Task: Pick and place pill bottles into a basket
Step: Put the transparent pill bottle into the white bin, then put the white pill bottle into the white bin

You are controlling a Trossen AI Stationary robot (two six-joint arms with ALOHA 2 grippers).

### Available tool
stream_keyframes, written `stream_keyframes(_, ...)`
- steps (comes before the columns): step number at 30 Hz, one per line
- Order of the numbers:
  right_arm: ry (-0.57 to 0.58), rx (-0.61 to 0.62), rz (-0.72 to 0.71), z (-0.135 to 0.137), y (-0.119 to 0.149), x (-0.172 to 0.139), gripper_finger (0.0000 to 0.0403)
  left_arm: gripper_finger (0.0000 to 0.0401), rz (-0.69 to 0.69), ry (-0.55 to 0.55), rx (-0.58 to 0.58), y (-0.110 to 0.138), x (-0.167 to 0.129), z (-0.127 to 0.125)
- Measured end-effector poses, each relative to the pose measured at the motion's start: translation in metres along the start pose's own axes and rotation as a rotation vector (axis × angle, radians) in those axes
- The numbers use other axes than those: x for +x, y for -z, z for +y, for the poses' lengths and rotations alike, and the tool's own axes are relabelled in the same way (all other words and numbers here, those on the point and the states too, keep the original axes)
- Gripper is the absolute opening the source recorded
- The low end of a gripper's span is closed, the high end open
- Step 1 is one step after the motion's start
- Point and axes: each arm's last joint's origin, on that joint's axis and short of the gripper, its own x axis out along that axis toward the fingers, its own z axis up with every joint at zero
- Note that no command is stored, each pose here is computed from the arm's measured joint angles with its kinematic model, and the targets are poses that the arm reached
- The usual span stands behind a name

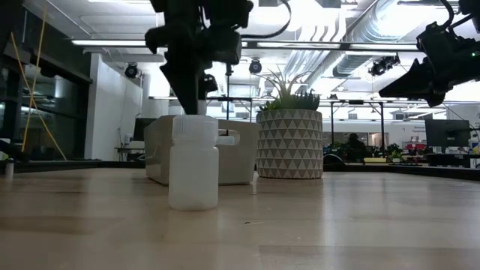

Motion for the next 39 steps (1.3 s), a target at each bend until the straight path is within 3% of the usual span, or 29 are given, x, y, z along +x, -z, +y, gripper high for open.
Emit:
stream_keyframes(15, 0.008, -0.002, 0.0, 0.0, 0.0, 0.0, 0.0007, 0.0185, -0.003, 0.04, 0.019, 0.02, 0.038, 0.001)
stream_keyframes(27, 0.02, -0.002, -0.004, -0.001, 0.0, 0.0, 0.0007, 0.0253, -0.014, 0.023, 0.024, 0.019, 0.038, 0.001)
stream_keyframes(36, 0.022, -0.003, -0.002, -0.001, 0.0, 0.0, 0.0007, 0.0261, -0.063, 0.011, 0.046, -0.005, 0.003, 0.0)
stream_keyframes(39, 0.018, -0.003, -0.001, -0.001, 0.0, 0.0, 0.0007, 0.0254, -0.125, 0.062, 0.07, -0.016, -0.009, -0.006)
